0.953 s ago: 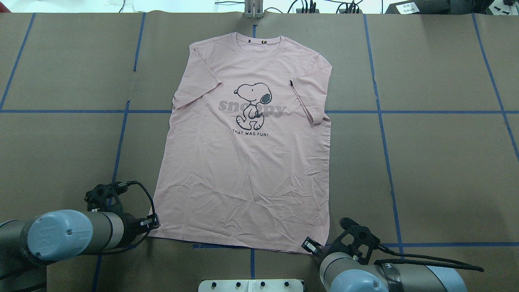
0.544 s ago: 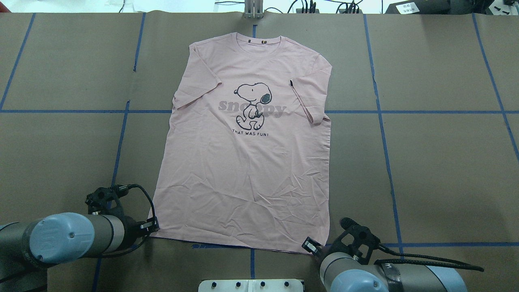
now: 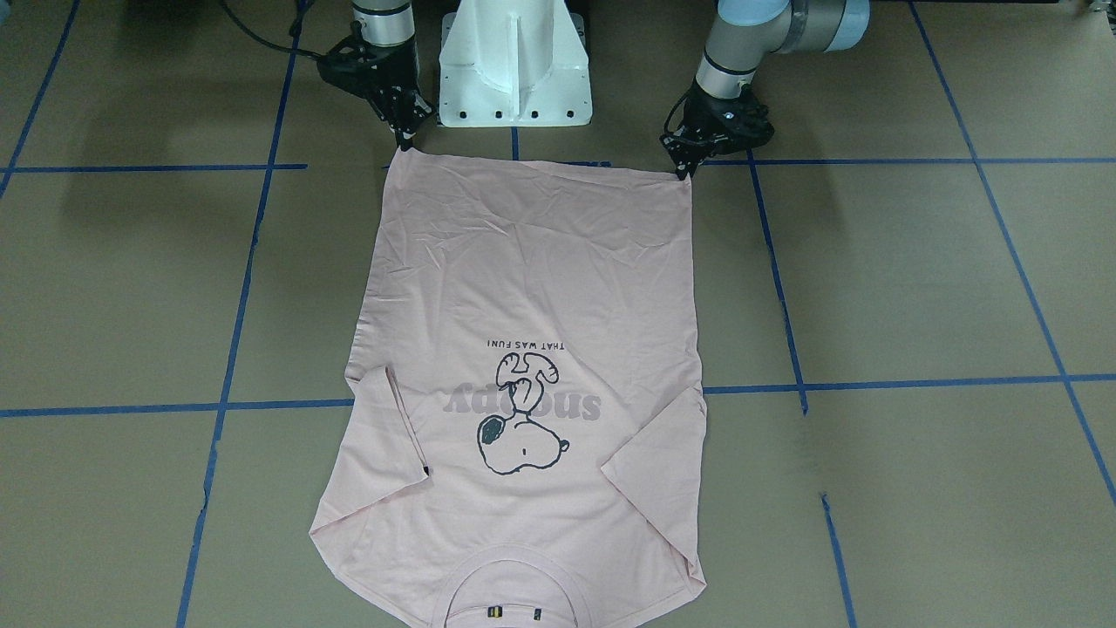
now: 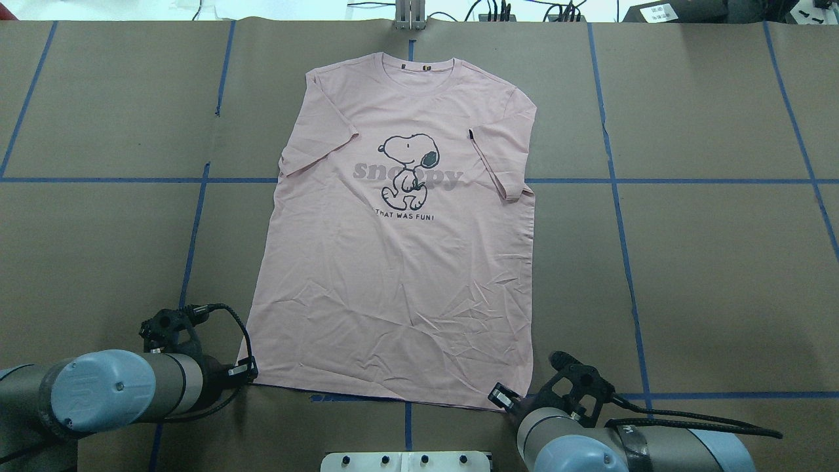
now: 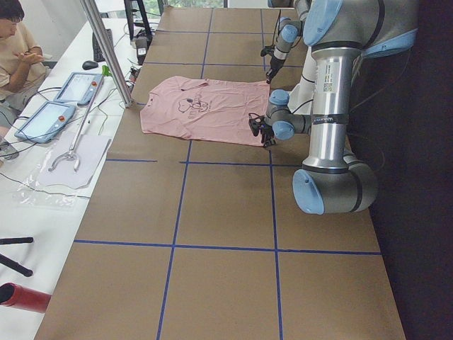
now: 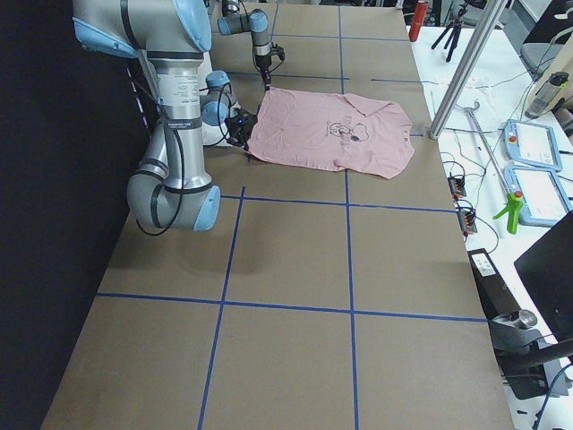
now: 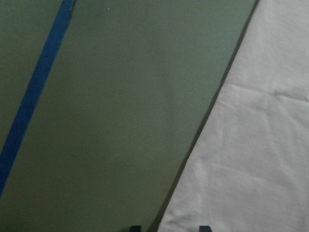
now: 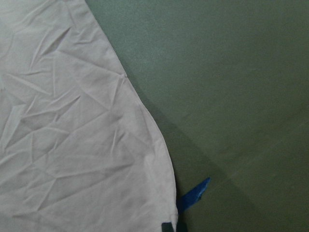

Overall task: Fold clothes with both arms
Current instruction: 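Move the left gripper down to the other hem corner nearest the robot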

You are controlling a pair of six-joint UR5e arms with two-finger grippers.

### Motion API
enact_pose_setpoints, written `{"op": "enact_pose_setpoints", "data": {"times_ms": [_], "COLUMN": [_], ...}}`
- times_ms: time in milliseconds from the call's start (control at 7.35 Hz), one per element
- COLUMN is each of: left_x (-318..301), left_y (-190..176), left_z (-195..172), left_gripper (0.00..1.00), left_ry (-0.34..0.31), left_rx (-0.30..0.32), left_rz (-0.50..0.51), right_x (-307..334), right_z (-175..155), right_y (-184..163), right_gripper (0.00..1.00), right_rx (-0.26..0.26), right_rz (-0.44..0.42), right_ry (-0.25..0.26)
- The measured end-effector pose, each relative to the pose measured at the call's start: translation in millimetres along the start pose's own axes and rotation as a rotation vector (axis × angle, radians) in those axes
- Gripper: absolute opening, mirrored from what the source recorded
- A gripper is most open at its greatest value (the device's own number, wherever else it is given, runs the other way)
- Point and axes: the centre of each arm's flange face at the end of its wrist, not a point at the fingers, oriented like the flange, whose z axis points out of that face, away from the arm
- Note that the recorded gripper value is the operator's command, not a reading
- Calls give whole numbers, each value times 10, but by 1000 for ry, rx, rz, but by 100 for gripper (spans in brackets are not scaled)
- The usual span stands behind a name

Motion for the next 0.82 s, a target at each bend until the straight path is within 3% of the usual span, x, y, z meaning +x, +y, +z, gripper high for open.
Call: {"op": "enact_pose_setpoints", "data": {"times_ms": [408, 817], "left_x": [71, 317], "left_y": [23, 170], "left_z": [-114, -855], "left_gripper": [0, 0], "left_ry": [26, 89], "left_rx": [-7, -38], "left_rz": [0, -18], "right_x": [-7, 226], "right_z": [-18, -264], "right_y": [-6, -164], "right_gripper": [0, 0], "right_rx": [-3, -22], "right_rz": [2, -7], "right_ry": [-3, -9]}}
